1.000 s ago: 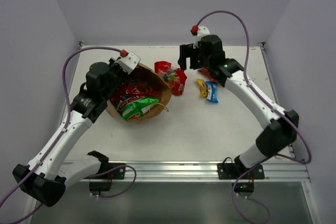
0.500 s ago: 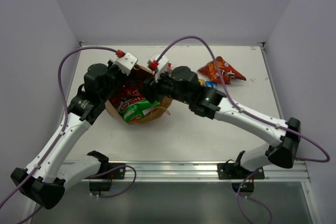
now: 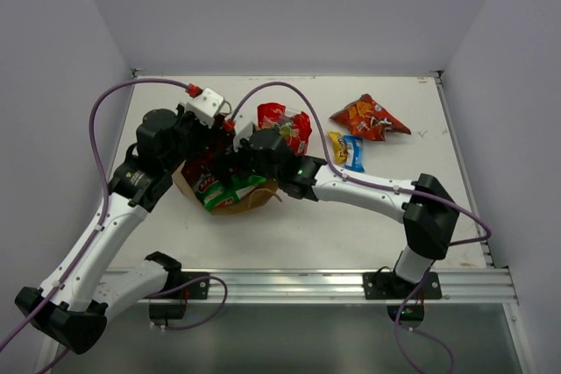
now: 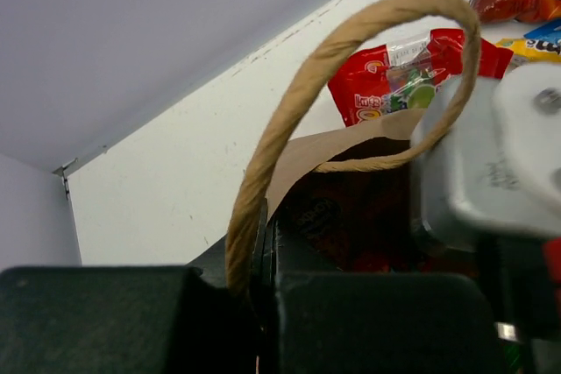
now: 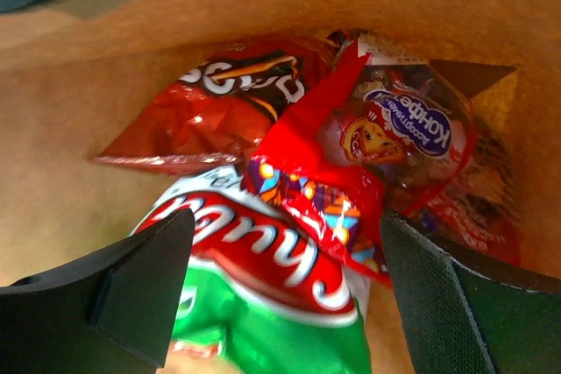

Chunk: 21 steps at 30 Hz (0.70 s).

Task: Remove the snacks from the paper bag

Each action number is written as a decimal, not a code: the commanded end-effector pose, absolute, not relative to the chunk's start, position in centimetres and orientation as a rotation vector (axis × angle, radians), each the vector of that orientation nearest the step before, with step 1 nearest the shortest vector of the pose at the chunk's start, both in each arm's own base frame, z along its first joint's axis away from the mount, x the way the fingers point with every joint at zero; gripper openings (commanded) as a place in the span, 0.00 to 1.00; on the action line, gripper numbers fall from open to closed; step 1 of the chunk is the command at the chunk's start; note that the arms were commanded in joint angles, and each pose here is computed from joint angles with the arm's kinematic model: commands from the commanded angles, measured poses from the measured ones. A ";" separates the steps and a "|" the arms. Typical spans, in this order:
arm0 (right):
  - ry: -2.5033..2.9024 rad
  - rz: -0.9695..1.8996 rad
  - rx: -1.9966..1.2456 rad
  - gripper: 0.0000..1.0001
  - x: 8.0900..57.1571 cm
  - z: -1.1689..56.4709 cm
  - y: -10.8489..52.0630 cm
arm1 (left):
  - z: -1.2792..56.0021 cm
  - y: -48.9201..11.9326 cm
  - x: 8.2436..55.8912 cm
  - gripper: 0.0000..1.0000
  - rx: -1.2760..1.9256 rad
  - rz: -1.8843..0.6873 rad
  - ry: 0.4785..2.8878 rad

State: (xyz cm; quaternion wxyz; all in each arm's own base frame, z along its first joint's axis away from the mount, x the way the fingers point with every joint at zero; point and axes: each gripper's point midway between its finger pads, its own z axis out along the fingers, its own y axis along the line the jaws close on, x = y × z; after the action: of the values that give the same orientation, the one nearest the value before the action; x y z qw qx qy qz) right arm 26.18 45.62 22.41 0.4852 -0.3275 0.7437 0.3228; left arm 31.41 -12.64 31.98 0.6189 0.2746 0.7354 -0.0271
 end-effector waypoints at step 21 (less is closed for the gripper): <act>1.568 0.704 -0.751 0.00 29.0 26.1 46.7 | 33.9 -12.2 30.9 0.00 0.547 -0.088 1.673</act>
State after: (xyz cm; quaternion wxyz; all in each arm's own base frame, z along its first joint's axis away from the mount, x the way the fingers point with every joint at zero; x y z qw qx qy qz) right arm 29.33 47.30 18.25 0.5228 -0.3290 0.7348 0.2801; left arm 31.07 -12.72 31.87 0.6154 0.2608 0.7427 -0.0407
